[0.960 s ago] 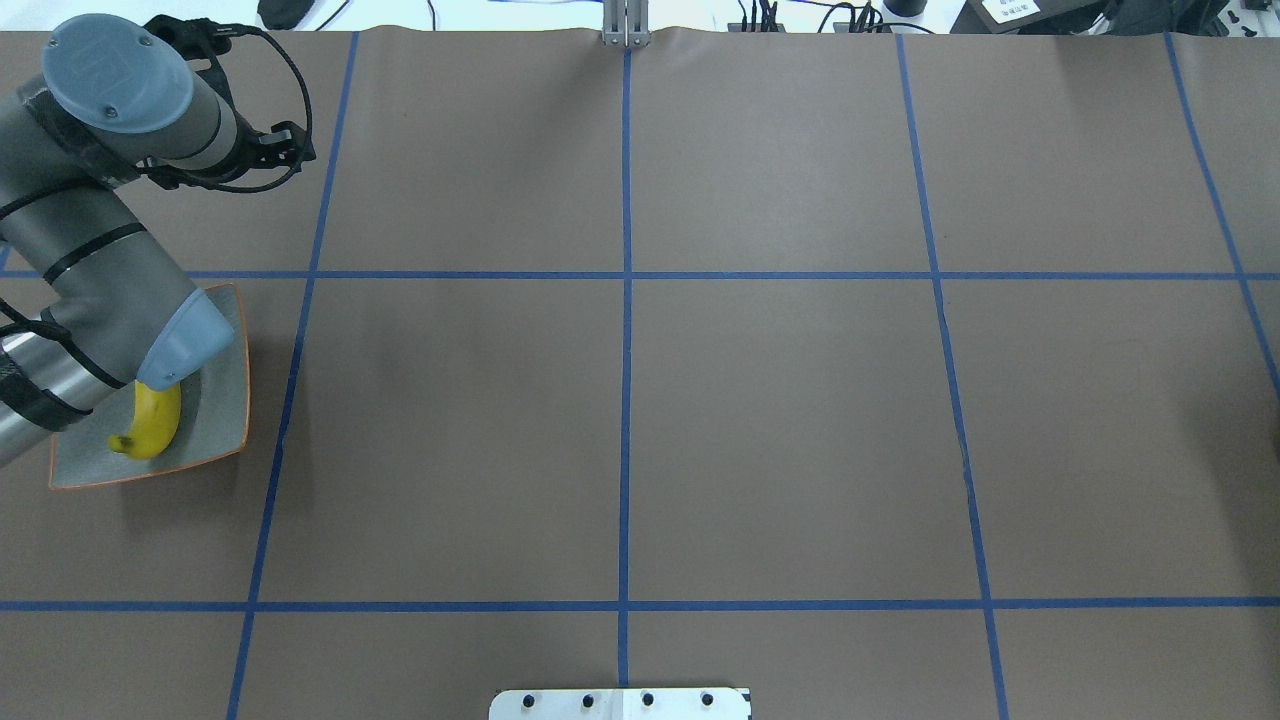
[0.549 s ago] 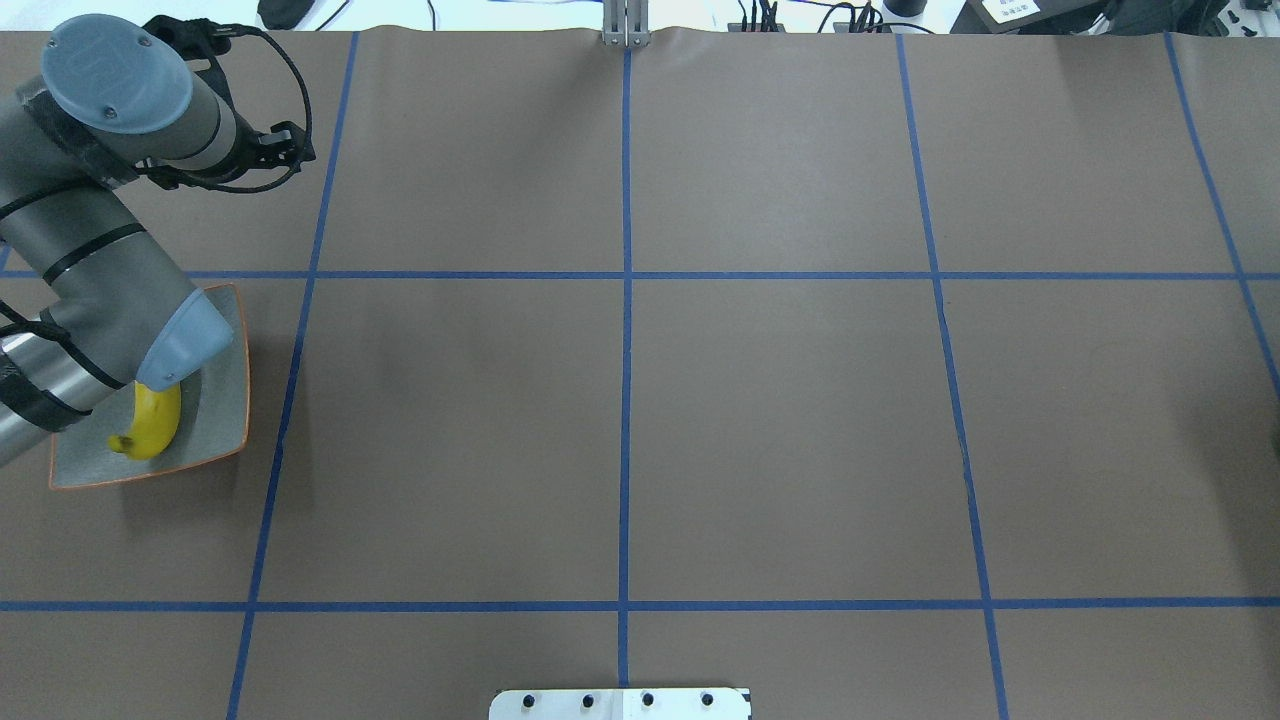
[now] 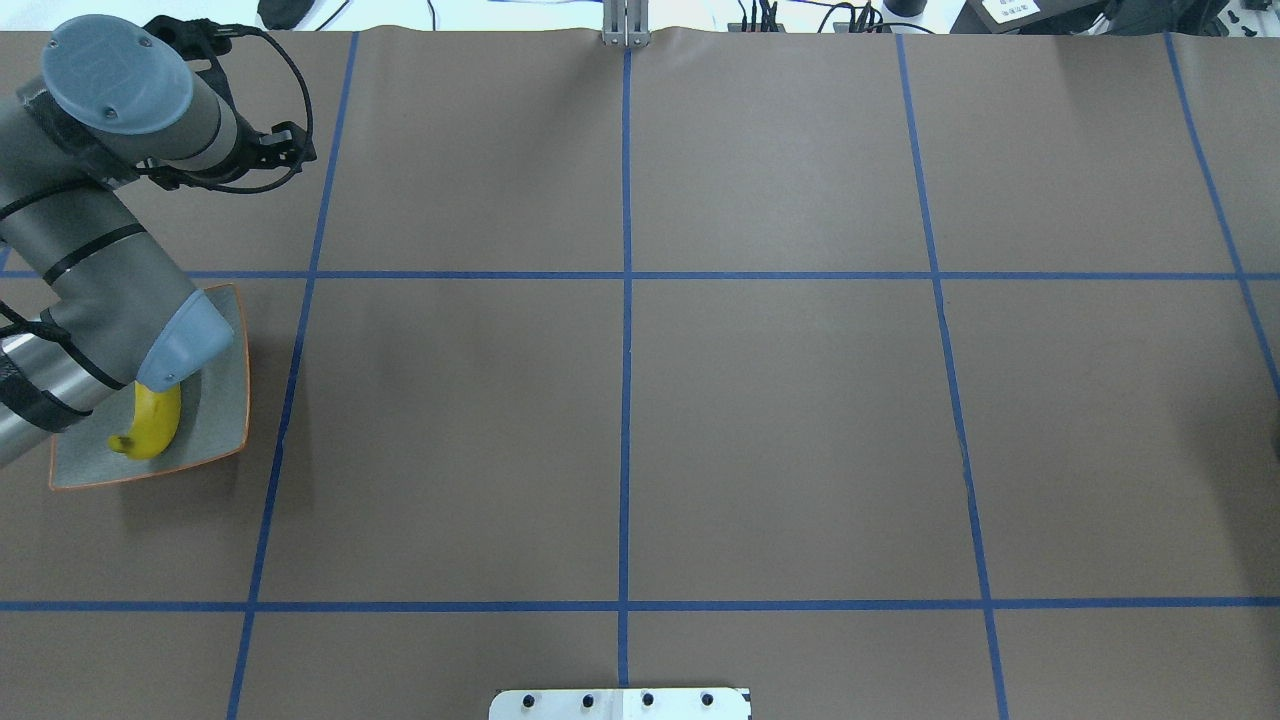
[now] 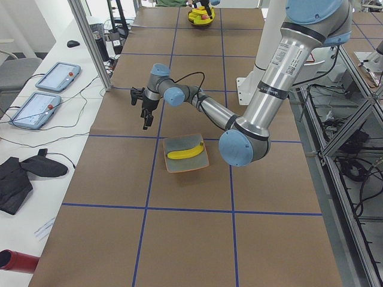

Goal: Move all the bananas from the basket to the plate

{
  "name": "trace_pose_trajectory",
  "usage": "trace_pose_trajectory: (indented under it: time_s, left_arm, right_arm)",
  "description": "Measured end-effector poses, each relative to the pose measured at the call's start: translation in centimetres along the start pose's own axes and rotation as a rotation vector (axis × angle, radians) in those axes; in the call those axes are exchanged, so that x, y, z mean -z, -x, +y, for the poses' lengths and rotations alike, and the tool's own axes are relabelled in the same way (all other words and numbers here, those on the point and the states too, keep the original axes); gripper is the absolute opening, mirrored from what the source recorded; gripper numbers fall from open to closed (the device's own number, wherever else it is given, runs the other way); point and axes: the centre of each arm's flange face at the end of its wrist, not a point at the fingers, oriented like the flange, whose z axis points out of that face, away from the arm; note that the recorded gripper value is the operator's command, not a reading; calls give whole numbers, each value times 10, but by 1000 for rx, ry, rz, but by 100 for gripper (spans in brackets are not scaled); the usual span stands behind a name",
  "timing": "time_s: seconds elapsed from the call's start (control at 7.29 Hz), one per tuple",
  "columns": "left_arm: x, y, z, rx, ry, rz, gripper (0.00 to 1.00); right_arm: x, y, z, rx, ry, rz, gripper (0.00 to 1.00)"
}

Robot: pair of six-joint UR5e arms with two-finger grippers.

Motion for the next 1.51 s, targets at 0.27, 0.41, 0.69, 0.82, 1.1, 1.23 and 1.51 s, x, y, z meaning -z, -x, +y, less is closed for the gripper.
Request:
trace_pose_trajectory:
  time_s: [0.27,0.41,0.69,0.82,1.1,1.23,1.51]
  left_arm:
    - [1,0,0,0,-1,2,100]
    - [2,-1,0,1,-1,4,100]
    - [2,-1,0,2,-1,4,100]
    - [2,-1,0,3,-1,5,100]
    - [3,-1,1,10,0,5,100]
    - [3,-2,2,11,1,6,100]
    - [3,-2,2,11,1,7,100]
  right_arm:
    - [-3,-1,4,3,5,-1,67]
    - [-4,-2,4,2,6,-1,54]
    - [-5,-2,5,0,8,-1,54]
    - [-5,-2,5,-1,9,-2,54]
    - [-5,-2,5,-1,9,-1,33]
    - [-5,-2,5,-1,9,-2,8]
    - [-3,0,4,2,5,-1,0]
